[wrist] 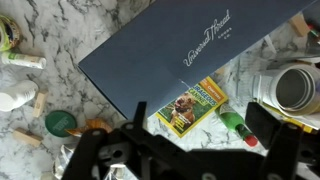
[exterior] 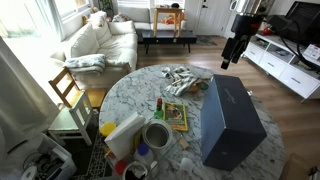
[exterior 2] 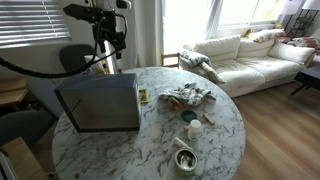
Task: Flip the blue box and place it upside down on the table
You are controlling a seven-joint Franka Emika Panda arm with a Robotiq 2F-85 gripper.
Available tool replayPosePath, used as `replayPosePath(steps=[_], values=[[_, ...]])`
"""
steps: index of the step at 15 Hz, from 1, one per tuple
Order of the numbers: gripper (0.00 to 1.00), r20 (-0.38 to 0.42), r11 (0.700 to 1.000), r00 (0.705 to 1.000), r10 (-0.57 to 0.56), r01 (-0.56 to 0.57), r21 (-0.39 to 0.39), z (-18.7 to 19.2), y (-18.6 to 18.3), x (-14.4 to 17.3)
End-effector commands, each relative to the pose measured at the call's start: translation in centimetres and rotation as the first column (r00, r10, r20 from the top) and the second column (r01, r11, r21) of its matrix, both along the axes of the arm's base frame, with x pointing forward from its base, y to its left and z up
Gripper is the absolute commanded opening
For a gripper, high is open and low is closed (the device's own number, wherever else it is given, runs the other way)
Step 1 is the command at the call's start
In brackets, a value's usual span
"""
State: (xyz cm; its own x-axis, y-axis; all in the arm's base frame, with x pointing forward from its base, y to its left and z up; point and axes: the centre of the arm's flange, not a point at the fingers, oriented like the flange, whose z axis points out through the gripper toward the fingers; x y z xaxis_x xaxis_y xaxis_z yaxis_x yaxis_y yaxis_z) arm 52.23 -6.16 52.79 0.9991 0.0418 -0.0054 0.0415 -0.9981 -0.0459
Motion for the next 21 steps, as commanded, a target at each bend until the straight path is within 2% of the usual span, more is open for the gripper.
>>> replayPosePath(steps=[1,4,6,7,12,17,21], values=[[1.00,-0.056,0.990,0.998,-0.026,0.018,-0.137,-1.4,3.5,-1.0],[1.00,-0.077,0.972,0.996,-0.043,0.024,-0.233,-2.8,5.1,-1.3],[1.00,-0.105,0.966,0.993,-0.060,0.031,-0.257,-4.0,5.6,-1.5],[1.00,-0.103,0.970,0.992,-0.069,0.043,-0.238,-4.6,6.0,-1.4],[1.00,-0.065,0.958,0.993,-0.094,0.073,-0.276,-7.4,7.2,-0.7],[1.00,-0.006,0.918,0.996,-0.086,0.077,-0.390,-8.6,7.5,0.1],[1.00,-0.008,0.892,0.998,-0.069,0.058,-0.447,-9.2,7.7,0.1]])
